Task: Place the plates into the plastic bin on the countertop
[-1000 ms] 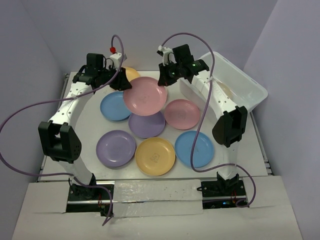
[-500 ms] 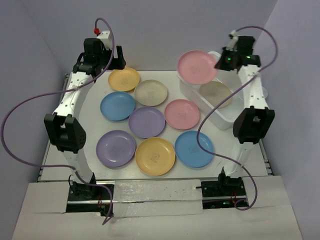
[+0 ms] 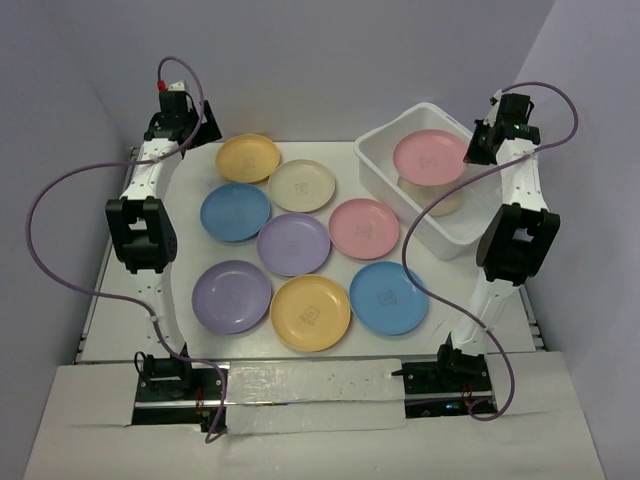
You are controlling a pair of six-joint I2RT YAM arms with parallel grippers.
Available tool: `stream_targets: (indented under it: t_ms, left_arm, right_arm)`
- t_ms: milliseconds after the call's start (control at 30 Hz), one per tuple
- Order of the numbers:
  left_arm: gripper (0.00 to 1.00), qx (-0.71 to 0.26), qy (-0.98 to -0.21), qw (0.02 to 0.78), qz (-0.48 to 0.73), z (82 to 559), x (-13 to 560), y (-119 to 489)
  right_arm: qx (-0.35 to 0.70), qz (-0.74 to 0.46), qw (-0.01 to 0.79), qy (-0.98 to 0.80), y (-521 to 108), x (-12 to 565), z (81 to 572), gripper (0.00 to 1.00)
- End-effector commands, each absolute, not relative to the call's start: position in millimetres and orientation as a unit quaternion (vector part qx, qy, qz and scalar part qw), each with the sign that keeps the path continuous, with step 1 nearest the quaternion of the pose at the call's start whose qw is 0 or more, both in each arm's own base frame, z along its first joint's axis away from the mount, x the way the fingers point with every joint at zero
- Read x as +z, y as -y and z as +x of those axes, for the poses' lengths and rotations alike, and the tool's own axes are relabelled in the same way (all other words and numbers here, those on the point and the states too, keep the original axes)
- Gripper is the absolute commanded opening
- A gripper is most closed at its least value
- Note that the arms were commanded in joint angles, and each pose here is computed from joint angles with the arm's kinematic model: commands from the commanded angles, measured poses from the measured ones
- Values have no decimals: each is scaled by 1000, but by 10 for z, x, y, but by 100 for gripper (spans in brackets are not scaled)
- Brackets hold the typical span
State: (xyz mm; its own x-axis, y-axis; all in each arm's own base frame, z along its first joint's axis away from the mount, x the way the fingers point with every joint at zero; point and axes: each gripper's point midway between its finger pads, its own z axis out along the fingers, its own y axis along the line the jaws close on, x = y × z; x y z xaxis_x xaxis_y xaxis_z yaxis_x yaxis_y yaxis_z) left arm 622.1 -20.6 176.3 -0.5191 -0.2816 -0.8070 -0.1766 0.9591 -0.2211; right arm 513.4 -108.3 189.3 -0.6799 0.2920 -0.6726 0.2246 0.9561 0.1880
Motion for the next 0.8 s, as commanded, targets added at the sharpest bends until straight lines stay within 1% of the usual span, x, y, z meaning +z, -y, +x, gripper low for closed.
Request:
stream_targets:
  t_ms: [0, 33, 67, 100, 133, 200, 233, 300, 400, 467, 567, 700, 767]
  left_arm:
    - [99, -81, -836, 530, -120, 6532, 1933, 355]
    - [99, -85, -835, 531, -116, 6566, 1892, 364]
    - [99, -87, -836, 530, -112, 6604, 1836, 378]
    - [99, -90, -837, 528, -107, 6641, 1771, 396]
    - [99, -96, -841, 522, -103, 6674, 1687, 428]
    - [98, -97, -850, 509, -100, 6713, 1486, 444]
    - [98, -97, -851, 506, -99, 6725, 1433, 441]
    - [97, -99, -853, 503, -93, 6743, 1360, 447]
    - [93, -95, -858, 496, -93, 6772, 1201, 420]
    - [92, -89, -863, 486, -100, 6768, 1083, 376]
    - [87, -84, -872, 470, -105, 6742, 913, 343]
    - [75, -90, -884, 448, -102, 6690, 731, 377]
    - [60, -94, -885, 444, -101, 6691, 706, 387]
  right_arm:
    - [-14, 139, 389, -911, 1345, 1831, 5313, 17]
    - [-25, 142, 390, -909, 1388, 1825, 5340, 19]
    - [-31, 143, 391, -909, 1413, 1831, 5352, 25]
    - [-37, 143, 392, -908, 1435, 1835, 5359, 34]
    - [-43, 145, 391, -908, 1453, 1834, 5357, 53]
    - [-52, 148, 394, -906, 1473, 1886, 5335, 77]
    - [-54, 147, 395, -905, 1461, 1909, 5319, 87]
    - [-53, 143, 404, -902, 1413, 2009, 5302, 92]
    - [-38, 125, 424, -896, 1183, 2243, 5284, 93]
    - [-17, 97, 449, -888, 844, 2506, 5288, 94]
    - [4, 63, 472, -879, 505, 2768, 5262, 94]
    - [32, 10, 494, -869, -51, 3021, 5211, 94]
    - [37, -18, 501, -864, -231, 3110, 5183, 94]
